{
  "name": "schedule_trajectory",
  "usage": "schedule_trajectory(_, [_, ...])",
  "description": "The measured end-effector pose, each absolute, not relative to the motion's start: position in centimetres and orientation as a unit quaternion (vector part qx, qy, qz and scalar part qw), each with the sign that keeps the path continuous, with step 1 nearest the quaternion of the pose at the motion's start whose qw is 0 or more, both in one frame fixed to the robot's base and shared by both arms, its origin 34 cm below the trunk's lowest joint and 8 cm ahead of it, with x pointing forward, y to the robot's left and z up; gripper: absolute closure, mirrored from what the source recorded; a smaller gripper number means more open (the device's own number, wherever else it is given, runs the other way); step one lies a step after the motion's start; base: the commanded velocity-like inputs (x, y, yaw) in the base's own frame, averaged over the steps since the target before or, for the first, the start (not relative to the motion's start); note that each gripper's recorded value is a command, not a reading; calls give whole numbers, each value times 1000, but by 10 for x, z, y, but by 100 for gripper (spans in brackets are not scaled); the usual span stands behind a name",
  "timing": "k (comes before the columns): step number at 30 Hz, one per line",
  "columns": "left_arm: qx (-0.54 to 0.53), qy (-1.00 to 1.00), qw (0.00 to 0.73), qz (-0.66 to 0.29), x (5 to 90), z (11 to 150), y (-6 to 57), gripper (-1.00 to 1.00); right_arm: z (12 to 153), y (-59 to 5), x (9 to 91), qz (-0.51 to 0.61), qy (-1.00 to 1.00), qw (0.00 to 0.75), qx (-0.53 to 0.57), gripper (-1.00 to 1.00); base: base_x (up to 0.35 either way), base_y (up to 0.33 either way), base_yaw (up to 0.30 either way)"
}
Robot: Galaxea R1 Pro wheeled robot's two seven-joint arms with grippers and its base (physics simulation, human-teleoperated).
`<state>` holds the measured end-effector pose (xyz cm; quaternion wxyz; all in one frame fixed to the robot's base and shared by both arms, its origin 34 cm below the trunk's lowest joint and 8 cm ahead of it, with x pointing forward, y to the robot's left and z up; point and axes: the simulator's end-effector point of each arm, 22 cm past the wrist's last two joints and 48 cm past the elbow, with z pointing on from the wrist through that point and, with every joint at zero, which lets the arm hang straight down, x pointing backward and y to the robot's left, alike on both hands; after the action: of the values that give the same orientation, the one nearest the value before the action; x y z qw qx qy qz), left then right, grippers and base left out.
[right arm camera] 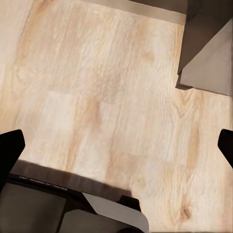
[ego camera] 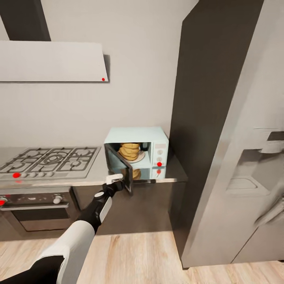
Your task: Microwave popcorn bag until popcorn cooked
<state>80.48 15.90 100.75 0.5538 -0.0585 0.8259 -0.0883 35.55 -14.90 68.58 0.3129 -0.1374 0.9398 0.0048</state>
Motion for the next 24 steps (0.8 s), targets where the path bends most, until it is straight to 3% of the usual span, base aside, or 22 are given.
schedule_trajectory(10, [-56,826,554,-93,804,1008,157,-100,686,-149,355,5,940,313,-137,-100,268,-72,-17])
schedule_trajectory(20, [-55,825,554,-93,805,1008,156,-100,686,-149,355,5,940,313,-137,-100,91,-1,-258])
schedule_trajectory(24, [-55,825,554,-94,804,1008,156,-100,686,-149,355,5,940,314,-138,-100,220,11,-68])
